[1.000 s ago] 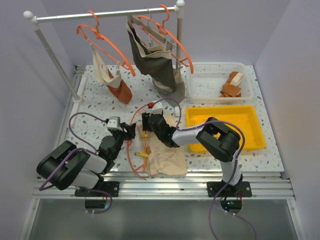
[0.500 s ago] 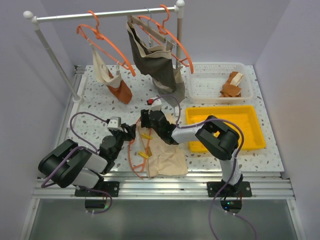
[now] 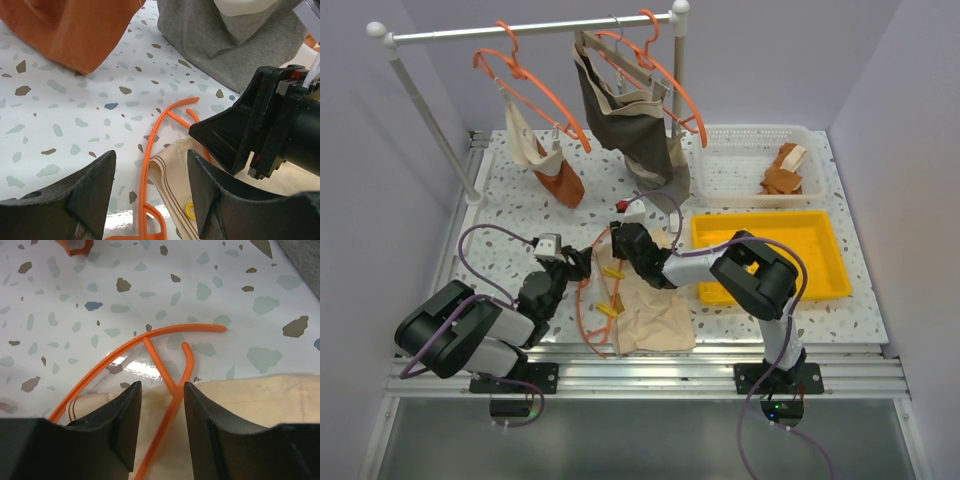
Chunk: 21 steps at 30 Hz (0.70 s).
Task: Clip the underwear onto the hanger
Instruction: Adjust the hanger at the center of the board.
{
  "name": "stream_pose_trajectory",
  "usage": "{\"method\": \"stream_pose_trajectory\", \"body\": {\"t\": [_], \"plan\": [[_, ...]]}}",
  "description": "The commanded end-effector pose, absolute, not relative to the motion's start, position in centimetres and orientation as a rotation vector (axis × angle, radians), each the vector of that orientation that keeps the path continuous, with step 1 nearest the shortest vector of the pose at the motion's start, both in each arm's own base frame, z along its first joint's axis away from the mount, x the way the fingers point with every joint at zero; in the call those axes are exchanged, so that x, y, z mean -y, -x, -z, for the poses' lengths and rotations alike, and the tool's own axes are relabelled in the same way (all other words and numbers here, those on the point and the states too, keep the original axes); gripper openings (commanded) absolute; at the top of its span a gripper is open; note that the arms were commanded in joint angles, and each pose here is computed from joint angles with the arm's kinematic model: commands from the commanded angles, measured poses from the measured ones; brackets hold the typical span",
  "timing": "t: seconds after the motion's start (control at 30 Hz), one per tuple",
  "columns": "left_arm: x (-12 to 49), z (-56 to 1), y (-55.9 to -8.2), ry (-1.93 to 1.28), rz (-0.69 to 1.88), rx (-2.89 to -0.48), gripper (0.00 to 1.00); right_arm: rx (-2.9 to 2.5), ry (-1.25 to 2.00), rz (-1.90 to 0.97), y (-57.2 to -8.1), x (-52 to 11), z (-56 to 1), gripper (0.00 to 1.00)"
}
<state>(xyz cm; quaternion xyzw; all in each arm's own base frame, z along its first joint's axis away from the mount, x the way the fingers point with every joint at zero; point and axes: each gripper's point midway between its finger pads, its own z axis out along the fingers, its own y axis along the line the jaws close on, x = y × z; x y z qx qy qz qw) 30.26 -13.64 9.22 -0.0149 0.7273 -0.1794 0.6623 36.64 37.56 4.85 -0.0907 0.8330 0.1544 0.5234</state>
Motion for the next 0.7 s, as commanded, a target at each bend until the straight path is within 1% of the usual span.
{"method": "stream_pose_trajectory", "body": {"t": [0.0, 0.2, 0.23, 0.67], "plan": [[13.8, -12.3, -30.7, 0.057, 0.442, -1.526, 0.63, -2.011, 0.189, -0.326, -36.8, -36.9, -4.2, 0.42], [13.6, -12.3, -30.7, 0.059, 0.435, -1.525, 0.63, -2.034, 0.179, -0.327, -36.3, -36.5, -3.2, 0.29], [13.7, -12.3, -30.7, 0.061, 0.436, -1.524, 0.63, -2.038, 0.181, -0.328, -36.3, -36.5, -3.1, 0.28], [13.5, -12.3, -30.6, 0.066, 0.436, -1.524, 0.63, -2.11, 0.197, -0.298, -35.6, -36.6, -1.6, 0.28]]}}
